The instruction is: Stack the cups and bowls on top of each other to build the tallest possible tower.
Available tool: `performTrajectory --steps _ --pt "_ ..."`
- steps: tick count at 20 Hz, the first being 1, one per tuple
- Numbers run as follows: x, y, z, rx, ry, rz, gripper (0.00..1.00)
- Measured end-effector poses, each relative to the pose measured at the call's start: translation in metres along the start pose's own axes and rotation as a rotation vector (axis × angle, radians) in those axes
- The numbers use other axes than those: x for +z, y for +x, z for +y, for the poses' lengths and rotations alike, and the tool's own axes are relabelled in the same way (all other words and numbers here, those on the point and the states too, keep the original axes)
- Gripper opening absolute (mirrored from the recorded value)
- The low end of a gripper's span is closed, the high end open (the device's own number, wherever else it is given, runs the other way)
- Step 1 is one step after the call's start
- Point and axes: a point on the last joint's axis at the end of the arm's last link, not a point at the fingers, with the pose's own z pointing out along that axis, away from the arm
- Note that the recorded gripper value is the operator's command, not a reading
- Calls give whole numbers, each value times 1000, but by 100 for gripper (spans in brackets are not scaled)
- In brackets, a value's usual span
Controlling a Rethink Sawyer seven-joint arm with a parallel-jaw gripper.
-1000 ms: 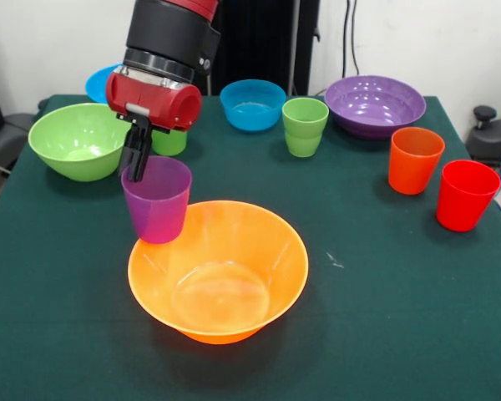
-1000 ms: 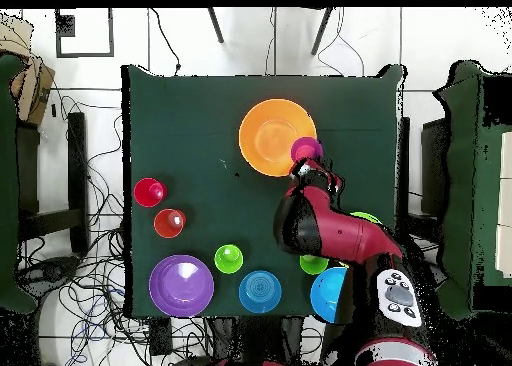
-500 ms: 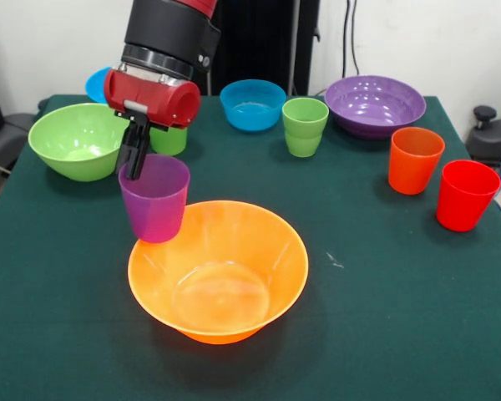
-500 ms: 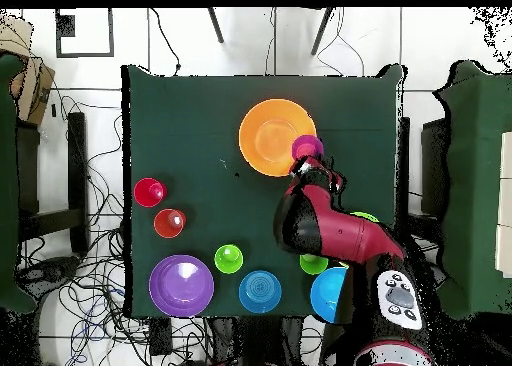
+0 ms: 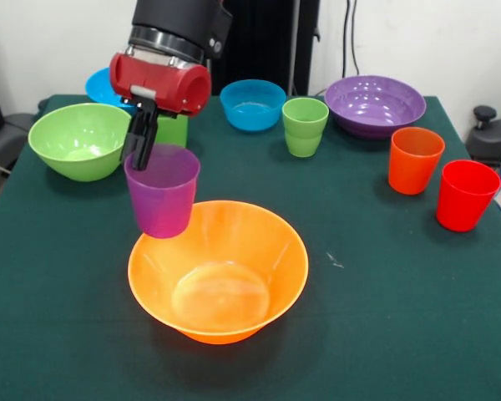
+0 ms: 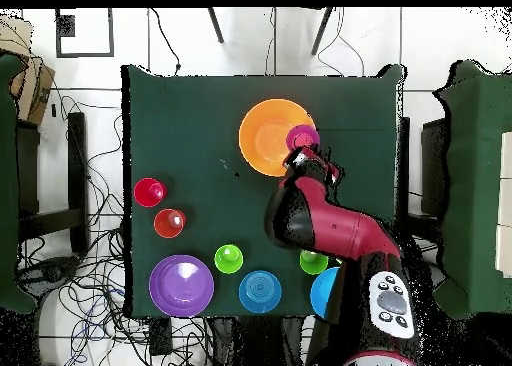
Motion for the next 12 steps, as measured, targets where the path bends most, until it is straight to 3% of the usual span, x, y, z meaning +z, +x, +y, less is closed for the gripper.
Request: performTrajectory --steps 3,12 --pt "-5 -9 14 7 -8 -14 0" --pt "0 -23 28 22 -17 -42 0"
